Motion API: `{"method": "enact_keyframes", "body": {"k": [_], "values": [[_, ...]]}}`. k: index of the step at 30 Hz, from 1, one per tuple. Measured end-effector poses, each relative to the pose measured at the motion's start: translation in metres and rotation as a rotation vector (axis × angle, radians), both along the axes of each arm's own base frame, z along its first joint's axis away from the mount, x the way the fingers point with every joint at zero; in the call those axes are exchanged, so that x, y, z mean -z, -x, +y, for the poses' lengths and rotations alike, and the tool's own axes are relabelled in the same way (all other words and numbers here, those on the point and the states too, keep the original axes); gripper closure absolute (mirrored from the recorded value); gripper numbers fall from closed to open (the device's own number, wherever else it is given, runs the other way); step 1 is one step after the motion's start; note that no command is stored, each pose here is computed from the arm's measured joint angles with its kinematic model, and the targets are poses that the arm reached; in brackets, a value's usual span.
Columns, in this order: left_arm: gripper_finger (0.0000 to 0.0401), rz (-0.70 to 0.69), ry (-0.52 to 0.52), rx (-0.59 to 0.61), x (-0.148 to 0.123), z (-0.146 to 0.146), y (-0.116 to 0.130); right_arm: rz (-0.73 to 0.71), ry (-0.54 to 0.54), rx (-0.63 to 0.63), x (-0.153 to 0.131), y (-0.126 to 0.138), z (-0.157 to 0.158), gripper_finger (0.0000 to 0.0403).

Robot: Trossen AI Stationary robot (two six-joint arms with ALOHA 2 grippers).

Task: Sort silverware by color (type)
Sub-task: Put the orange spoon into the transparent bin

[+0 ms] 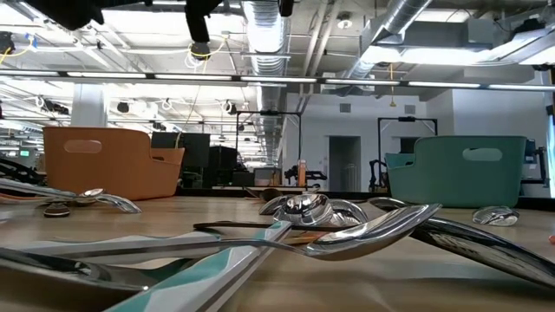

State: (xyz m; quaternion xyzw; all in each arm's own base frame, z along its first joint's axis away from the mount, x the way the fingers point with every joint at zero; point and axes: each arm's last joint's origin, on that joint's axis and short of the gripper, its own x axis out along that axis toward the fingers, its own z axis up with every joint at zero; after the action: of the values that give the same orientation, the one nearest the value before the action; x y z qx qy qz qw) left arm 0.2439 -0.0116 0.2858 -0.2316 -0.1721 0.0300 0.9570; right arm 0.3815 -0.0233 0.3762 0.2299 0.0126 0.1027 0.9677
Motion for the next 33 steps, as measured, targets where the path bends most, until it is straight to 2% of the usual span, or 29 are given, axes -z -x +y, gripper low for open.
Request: {"method": "enact_keyframes", "body": {"k": [3,9,12,16,20,23,28,33], "values": [[0.0204,-0.007,-0.003,0.026,-0.003,0.002,-0.004,0.002,0.0,-0.003,0.0,0.0,0.001,0.0376],[0.0206,-0.003,-0.077,0.116,-0.014,0.002,-0.024,0.059,-0.007,-0.018,0.005,0.0,0.005,0.0375],[0.0224,0.016,-0.087,0.139,-0.016,0.004,-0.033,0.062,-0.008,-0.026,0.005,0.0,0.006,0.0375],[0.0268,0.035,-0.086,0.129,-0.016,0.004,-0.034,0.065,-0.011,-0.013,0.003,0.003,0.008,0.0376],[0.0271,0.032,-0.067,0.126,-0.02,0.005,-0.031,0.053,-0.01,-0.007,-0.001,0.005,0.008,0.0377],[0.0249,0.02,-0.049,0.148,-0.024,0.003,-0.028,0.031,0.004,-0.003,-0.004,0.007,0.008,0.0376],[0.0182,-0.033,-0.072,0.25,-0.032,-0.002,-0.023,-0.081,0.02,-0.125,-0.019,0.012,0.012,0.0373],[0.0179,-0.028,-0.068,0.257,-0.031,-0.003,-0.024,-0.062,0.006,-0.133,-0.015,0.01,0.014,0.0373]]}}
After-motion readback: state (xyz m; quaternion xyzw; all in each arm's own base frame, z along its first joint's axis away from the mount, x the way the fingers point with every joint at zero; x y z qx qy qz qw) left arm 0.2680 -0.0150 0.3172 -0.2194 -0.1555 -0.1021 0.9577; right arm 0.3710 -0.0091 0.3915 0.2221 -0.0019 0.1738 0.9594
